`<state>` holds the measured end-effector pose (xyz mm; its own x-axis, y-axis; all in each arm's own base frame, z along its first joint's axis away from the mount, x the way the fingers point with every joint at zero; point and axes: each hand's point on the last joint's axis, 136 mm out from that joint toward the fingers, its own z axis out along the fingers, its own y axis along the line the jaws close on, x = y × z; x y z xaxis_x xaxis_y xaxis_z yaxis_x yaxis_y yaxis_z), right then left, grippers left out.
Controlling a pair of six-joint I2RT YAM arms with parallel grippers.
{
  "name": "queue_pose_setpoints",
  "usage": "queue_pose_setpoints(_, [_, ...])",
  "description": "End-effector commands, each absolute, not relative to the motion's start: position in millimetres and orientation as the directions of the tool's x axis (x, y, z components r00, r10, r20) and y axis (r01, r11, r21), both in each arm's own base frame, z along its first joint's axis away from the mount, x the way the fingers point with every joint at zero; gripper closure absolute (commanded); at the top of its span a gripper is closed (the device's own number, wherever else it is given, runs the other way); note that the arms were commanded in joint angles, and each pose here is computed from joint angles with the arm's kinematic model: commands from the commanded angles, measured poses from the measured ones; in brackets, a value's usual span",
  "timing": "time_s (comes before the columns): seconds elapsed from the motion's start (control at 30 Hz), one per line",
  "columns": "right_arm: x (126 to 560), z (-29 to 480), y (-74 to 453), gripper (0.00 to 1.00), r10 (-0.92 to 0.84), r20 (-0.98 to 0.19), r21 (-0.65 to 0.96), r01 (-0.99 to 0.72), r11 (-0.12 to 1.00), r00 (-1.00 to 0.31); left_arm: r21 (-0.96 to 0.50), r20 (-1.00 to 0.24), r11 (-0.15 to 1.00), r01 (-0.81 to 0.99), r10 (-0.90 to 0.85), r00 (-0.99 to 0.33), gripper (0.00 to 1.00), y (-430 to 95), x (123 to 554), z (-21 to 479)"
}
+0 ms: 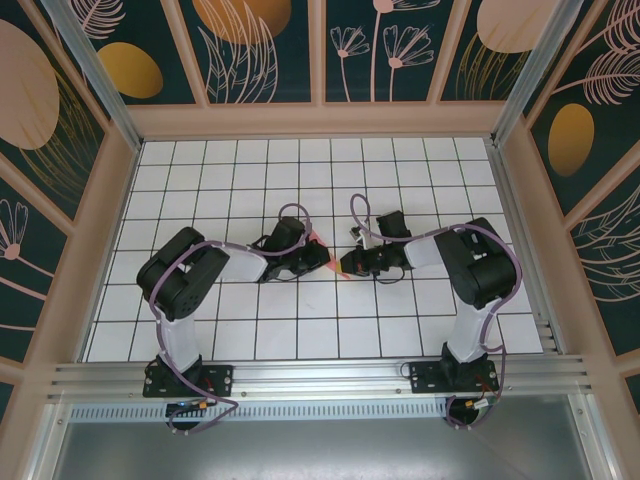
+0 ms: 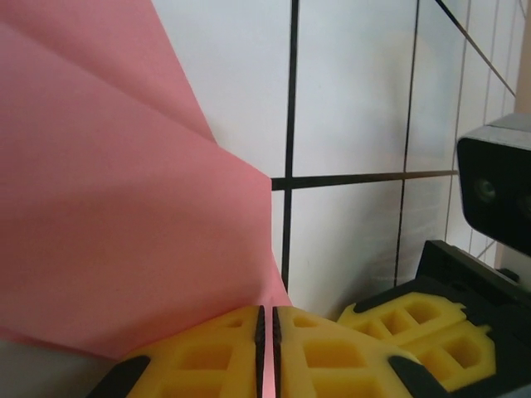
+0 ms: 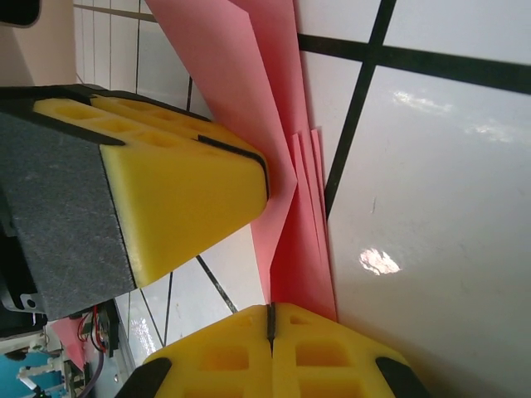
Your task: Fold a paper plane with a square sheet of paper (pick it up from the middle)
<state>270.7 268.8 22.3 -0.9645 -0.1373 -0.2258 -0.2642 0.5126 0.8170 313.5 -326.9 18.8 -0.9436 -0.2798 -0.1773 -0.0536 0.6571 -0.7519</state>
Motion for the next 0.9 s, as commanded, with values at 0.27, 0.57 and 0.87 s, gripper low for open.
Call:
queue_pose_setpoints(0.27, [287, 59, 255, 0.89, -0.092, -0.393, 0.671, -0.354, 0.651, -0.915, -0.581, -0.110, 0.779, -0.236, -0.363, -0.925, 0.86, -295, 309, -32])
queue_pose_setpoints(0.57, [277, 51, 277, 0.92, -0.187, -0.375, 0.637, -0.399, 0.659, -0.908, -0.564, -0.101, 0.787, -0.250, -0.367, -0.925, 0.87, -294, 309, -37])
queue_pose_setpoints(0.87, [275, 31, 278, 0.98, -0.246, -0.300, 0.639, -0.386, 0.665, -0.922, -0.556, -0.102, 0.791, -0.253, -0.367, -0.925, 0.87, -292, 309, -38])
